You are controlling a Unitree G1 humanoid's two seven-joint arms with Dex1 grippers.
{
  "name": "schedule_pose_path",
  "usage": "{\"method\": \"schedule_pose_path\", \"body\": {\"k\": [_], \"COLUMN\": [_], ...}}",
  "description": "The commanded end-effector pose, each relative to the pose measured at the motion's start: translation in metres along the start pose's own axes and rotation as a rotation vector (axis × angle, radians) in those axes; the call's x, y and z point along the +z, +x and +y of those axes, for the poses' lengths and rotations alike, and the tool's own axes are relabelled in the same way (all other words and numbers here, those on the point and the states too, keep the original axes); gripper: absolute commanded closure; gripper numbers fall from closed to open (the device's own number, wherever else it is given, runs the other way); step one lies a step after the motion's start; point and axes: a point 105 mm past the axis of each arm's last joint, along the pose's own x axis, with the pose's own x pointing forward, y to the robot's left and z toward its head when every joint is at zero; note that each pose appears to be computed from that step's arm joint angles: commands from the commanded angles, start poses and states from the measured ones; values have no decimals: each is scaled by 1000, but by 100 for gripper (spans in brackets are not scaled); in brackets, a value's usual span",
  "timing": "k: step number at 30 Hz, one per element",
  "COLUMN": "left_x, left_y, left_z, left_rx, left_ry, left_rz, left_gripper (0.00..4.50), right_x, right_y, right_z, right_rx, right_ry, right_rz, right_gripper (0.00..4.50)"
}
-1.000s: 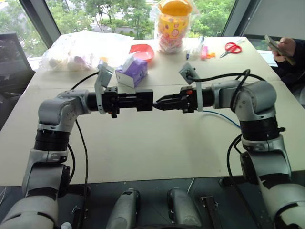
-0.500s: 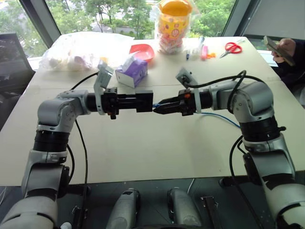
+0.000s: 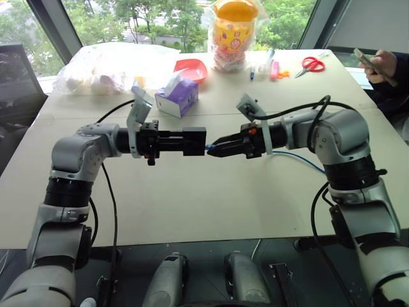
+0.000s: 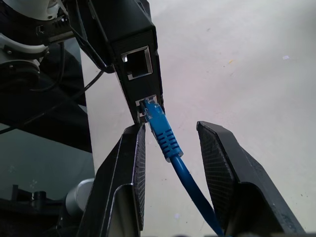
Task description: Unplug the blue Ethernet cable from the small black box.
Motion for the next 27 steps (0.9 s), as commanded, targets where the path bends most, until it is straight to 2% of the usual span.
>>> {"method": "schedule_pose_path", "body": {"k": [1,13,14,17,27], "left_x": [7,5,5,3,-2], "left_y": [0,1,1,1,1], "left_z": [-2,-4,-4,-5,-9], "left_rx": [-1,-9,-10,-13,-31], "left_ry": [41,43,43,45,64], "left_rz": [-3,3,4,11,48], "left_gripper": [401,401,401,401,401], "right_x": [15,16,16,16,15], "right_y": [-3,-2,-1,-1,1], "right_z": [15,15,15,16,17], "right_rx": [37,35,35,37,48], "right_ry": [-80,-88,-89,-92,-92], "right_rz": [-11,-8,-7,-5,14], "right_gripper": [279,279,337,448,448]}}
